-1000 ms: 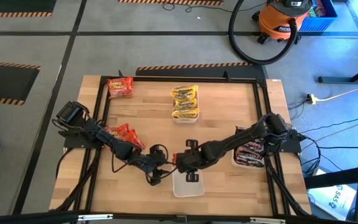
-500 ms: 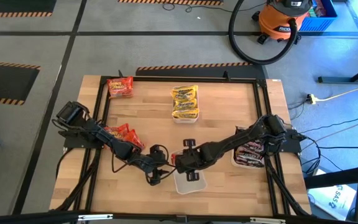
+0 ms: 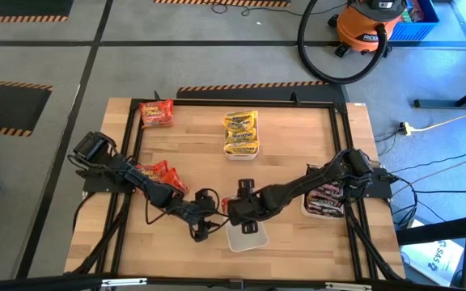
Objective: Sort Maruchan noodles
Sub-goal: Put the top right orange noodle pack into the bottom white bin, then put the bottom right orange noodle pack into bottom white bin
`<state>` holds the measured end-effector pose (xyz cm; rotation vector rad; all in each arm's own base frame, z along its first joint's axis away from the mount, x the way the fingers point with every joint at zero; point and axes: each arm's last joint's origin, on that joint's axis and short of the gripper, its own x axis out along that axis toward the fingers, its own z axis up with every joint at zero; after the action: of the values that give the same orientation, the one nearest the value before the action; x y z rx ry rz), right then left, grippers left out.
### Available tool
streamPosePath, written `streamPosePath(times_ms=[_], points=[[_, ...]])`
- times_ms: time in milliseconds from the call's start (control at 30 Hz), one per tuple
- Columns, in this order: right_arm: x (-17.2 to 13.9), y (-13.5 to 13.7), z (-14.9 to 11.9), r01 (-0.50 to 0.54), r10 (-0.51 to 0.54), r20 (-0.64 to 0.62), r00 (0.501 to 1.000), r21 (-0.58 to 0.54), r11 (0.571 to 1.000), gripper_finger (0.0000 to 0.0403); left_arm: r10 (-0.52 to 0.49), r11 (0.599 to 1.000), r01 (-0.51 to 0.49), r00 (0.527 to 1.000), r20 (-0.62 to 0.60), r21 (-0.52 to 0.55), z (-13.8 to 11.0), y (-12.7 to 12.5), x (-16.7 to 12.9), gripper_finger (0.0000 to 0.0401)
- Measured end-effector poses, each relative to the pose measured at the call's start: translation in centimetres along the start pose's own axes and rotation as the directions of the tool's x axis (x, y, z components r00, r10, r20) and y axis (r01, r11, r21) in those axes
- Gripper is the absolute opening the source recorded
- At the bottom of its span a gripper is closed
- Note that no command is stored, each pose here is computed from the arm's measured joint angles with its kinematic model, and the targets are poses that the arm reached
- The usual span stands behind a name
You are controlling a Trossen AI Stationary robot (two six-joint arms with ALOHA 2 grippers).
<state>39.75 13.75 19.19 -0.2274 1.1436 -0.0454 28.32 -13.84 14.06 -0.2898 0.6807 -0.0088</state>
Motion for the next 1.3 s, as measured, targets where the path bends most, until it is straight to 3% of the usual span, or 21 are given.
streamPosePath(times_ms=[500,867,1067,1300], points=[[-1.4,-0.3,1.2,0.043,-0.042,0.034,0.999,-0.041,0.998,0.0243,-0.01,1.0,0.01,1.0,-0.005,0.01,-0.1,-0.2,-0.1,0.0211],[-7.7,-0.6,2.2,0.008,-0.004,0.056,0.998,-0.066,0.998,0.0243,-0.056,0.998,0.057,0.995,-0.088,0.011,0.0,-0.2,-1.2,0.0211],[-11.5,-0.5,0.3,-0.021,0.03,0.163,0.986,-0.052,0.998,0.0243,-0.016,1.0,0.016,0.993,-0.115,0.0,1.0,0.2,-4.1,0.0211],[-11.1,-1.5,-4.2,-0.079,0.069,0.236,0.969,0.032,0.996,0.0243,0.038,0.999,-0.043,0.991,-0.127,-0.031,2.7,2.0,-8.3,0.0211]])
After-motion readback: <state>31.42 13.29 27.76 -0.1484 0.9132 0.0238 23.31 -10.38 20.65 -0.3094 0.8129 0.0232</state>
